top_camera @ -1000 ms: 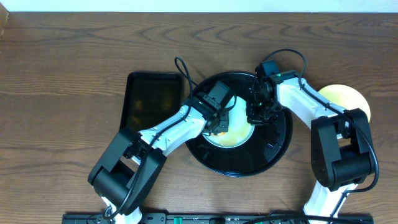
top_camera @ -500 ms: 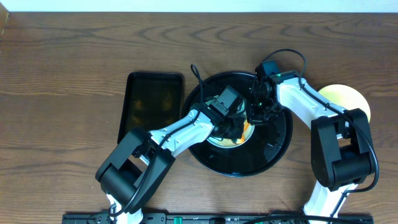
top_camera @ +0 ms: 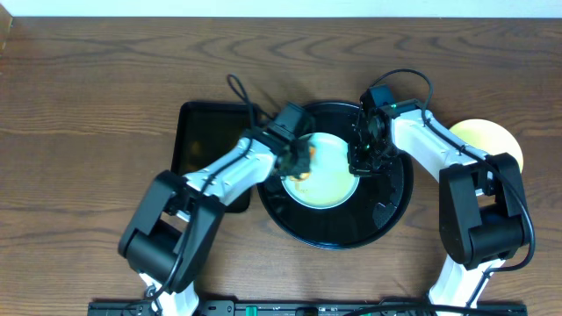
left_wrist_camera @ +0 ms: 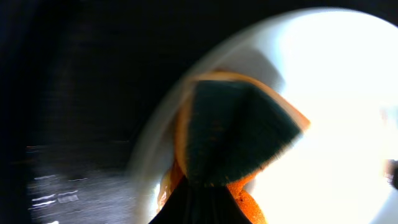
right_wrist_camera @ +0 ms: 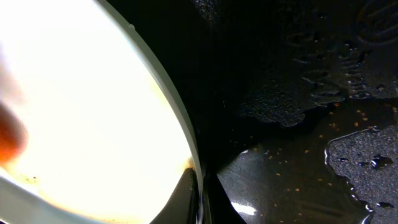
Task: Clean dirty plates on tray and stack at the side
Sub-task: 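Scrub the pale blue-green plate with the sponge while the right gripper holds it, then return the sponge with the left gripper over the black dish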
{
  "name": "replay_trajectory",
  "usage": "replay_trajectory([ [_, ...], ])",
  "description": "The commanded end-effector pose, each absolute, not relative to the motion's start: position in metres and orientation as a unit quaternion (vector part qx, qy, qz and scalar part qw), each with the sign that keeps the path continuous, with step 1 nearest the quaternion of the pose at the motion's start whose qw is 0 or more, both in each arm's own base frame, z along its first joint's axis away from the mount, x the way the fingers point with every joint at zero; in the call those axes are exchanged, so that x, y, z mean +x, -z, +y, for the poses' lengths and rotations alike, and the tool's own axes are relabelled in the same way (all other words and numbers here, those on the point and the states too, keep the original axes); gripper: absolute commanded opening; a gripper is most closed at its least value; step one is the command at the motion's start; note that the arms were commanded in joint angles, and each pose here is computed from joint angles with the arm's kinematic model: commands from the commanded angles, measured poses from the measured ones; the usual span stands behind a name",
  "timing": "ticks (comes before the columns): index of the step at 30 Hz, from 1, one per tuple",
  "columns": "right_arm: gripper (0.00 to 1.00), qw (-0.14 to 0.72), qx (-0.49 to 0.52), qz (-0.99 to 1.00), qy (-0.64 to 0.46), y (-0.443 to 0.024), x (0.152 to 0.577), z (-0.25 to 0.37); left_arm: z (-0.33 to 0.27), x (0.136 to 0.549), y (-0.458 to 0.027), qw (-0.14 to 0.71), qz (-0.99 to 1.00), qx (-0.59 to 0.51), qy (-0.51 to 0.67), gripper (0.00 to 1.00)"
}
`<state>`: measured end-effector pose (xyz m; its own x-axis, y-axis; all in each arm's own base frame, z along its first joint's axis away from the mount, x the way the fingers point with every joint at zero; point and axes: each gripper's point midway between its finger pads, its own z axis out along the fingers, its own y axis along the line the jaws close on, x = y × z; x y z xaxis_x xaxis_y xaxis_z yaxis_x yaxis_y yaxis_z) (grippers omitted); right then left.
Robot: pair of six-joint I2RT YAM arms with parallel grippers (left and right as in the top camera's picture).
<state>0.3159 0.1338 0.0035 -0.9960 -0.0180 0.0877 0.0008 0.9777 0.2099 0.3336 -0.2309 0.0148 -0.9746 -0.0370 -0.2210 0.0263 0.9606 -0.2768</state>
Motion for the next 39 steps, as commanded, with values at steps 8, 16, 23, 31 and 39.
replay_trajectory([
  [8,0.35,0.057,0.017,-0.995,0.079,0.007,0.307,0.130,-0.194,0.334,-0.077,0.174,0.979,0.009,0.106,0.08],
  [16,0.17,0.039,0.018,-0.996,0.084,0.007,0.315,0.133,-0.167,0.330,-0.089,0.168,0.981,-0.010,0.094,0.08],
  [23,0.12,0.022,0.020,-0.996,0.089,0.011,0.322,0.136,-0.127,0.340,-0.086,0.159,0.982,-0.065,0.077,0.08],
  [31,0.01,0.032,0.019,-0.996,0.086,0.021,0.311,0.132,-0.074,0.354,-0.078,0.154,0.976,-0.140,0.061,0.08],
  [39,0.01,0.039,0.018,-0.996,0.084,0.024,0.306,0.130,-0.085,0.361,-0.053,0.107,0.974,-0.097,0.173,0.08],
])
